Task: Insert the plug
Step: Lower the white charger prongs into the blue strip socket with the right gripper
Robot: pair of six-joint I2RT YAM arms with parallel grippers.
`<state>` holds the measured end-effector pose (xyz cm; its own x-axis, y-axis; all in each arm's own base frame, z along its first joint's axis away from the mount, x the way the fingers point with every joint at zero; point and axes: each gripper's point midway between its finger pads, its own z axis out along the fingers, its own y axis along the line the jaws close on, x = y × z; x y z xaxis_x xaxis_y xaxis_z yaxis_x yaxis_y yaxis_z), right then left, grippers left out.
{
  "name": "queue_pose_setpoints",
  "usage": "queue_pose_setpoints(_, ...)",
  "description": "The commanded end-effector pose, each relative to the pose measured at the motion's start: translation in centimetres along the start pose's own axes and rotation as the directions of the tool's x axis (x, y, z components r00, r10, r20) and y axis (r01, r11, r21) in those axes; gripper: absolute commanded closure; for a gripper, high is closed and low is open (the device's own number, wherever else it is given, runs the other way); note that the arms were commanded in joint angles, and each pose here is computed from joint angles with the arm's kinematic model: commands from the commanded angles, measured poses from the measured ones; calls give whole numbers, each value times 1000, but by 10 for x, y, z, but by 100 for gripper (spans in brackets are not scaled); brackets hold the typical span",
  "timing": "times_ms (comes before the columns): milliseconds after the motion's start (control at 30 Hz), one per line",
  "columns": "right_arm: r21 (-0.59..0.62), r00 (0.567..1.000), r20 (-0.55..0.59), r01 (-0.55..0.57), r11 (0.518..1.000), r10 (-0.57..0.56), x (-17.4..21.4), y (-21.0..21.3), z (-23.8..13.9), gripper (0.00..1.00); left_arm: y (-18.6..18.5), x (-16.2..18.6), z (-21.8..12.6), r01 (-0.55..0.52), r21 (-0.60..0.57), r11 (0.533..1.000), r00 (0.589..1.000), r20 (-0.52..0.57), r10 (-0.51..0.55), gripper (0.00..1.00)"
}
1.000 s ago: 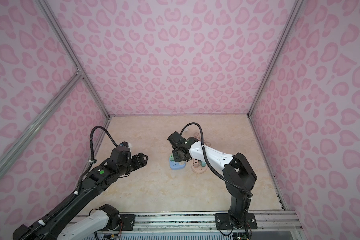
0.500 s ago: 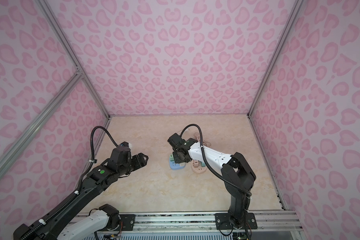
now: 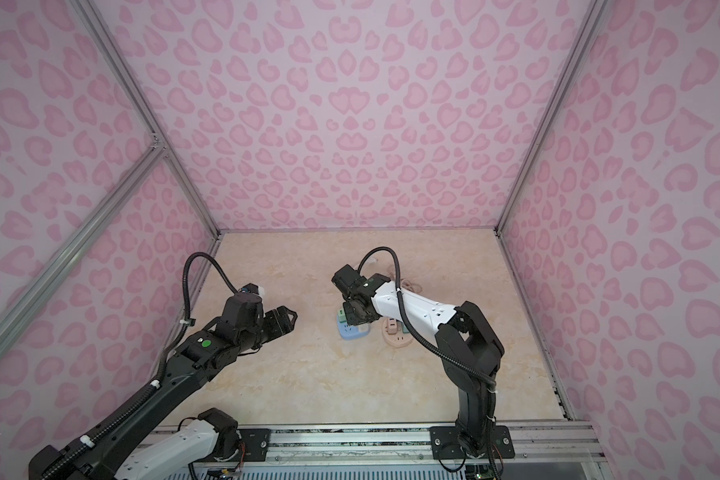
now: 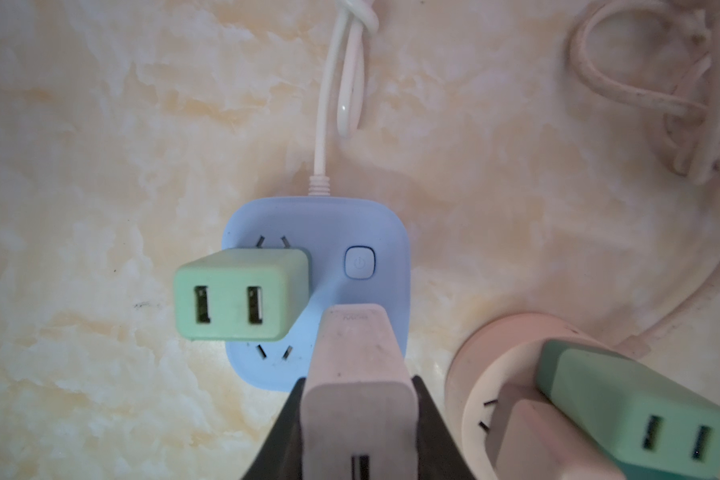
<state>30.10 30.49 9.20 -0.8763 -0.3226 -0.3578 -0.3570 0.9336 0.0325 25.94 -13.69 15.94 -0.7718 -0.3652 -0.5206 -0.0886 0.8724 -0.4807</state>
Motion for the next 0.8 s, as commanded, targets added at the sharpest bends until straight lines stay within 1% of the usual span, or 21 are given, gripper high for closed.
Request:
queue_pose_setpoints(0,33,996,-82,28,999,-25,20,-8,7,100,-1,-5,2,-7,7,1000,1000,29,7,20)
queue_pose_setpoints(167,37,995,-96,22,999,-18,24,-8,11,100,-2,-4,5,-6,10,1000,1000,25,6,20)
queue_pose_setpoints(500,31,985,-175,20,999,-15,38,-4,31,100,-2,-3,8,-9,14,1000,1000,19,9,20)
queue_pose_setpoints(633,36,979,-206,7,999,0,45,-4,39,100,0,-2,8,-8,11,1000,1000,19,7,20)
queue_pose_setpoints(767,63,978,-206,-18,998,31,48,-9,40,100,0,-2,7,-9,9,1000,1000,23,9,20)
